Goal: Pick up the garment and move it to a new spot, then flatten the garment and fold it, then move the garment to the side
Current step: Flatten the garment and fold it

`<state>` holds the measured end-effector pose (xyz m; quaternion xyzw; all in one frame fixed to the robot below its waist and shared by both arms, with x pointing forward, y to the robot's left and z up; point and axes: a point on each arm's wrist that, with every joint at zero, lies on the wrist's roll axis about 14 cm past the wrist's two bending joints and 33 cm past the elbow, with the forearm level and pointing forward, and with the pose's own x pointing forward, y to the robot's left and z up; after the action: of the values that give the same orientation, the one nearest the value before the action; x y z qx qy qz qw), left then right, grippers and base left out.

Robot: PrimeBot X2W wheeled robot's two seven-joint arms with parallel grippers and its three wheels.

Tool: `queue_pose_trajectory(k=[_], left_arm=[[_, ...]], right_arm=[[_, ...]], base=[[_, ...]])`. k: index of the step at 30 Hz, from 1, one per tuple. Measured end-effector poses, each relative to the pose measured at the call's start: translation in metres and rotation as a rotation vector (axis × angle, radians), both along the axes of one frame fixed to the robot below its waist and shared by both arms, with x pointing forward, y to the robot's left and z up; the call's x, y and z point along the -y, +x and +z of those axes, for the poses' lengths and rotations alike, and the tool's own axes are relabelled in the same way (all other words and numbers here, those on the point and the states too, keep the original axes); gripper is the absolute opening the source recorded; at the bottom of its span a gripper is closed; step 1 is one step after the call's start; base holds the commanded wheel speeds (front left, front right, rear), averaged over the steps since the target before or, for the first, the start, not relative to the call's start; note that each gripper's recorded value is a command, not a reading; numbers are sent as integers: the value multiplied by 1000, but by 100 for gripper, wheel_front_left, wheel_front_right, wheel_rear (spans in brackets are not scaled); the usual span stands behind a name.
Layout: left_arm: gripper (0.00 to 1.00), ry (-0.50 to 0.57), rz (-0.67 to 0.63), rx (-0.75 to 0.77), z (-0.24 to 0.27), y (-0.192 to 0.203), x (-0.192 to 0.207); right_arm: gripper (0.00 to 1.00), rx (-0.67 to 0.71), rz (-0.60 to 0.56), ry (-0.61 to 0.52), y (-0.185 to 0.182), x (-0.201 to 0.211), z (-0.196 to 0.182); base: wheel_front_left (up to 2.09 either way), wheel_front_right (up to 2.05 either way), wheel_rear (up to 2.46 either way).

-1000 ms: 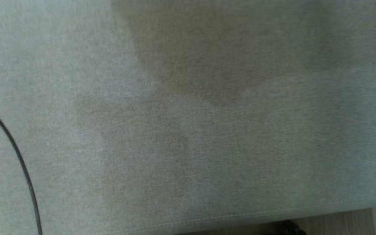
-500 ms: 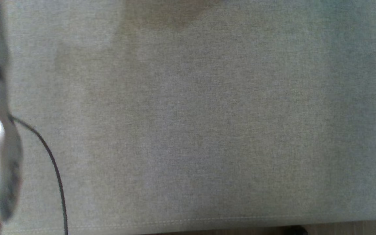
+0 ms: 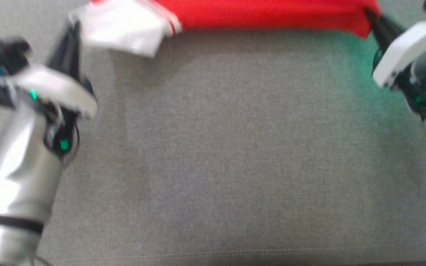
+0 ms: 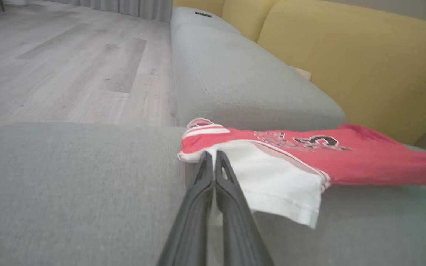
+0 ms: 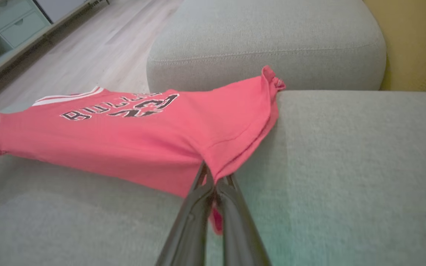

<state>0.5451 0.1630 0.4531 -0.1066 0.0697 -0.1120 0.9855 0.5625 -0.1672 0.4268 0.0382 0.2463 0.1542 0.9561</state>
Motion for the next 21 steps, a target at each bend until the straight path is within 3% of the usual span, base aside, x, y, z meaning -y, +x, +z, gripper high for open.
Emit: queue_pose_trajectory(k=[5,21], left_arm=[[0,85,-87,-57,-18,-57,3],[0,160,-207,-56,-15,-143,18]], right_arm=[[0,-126,68,-55,-49,5,-9],[0,-328,127,-124,-154,33,-19]], base=[[0,0,0],[0,0,0]])
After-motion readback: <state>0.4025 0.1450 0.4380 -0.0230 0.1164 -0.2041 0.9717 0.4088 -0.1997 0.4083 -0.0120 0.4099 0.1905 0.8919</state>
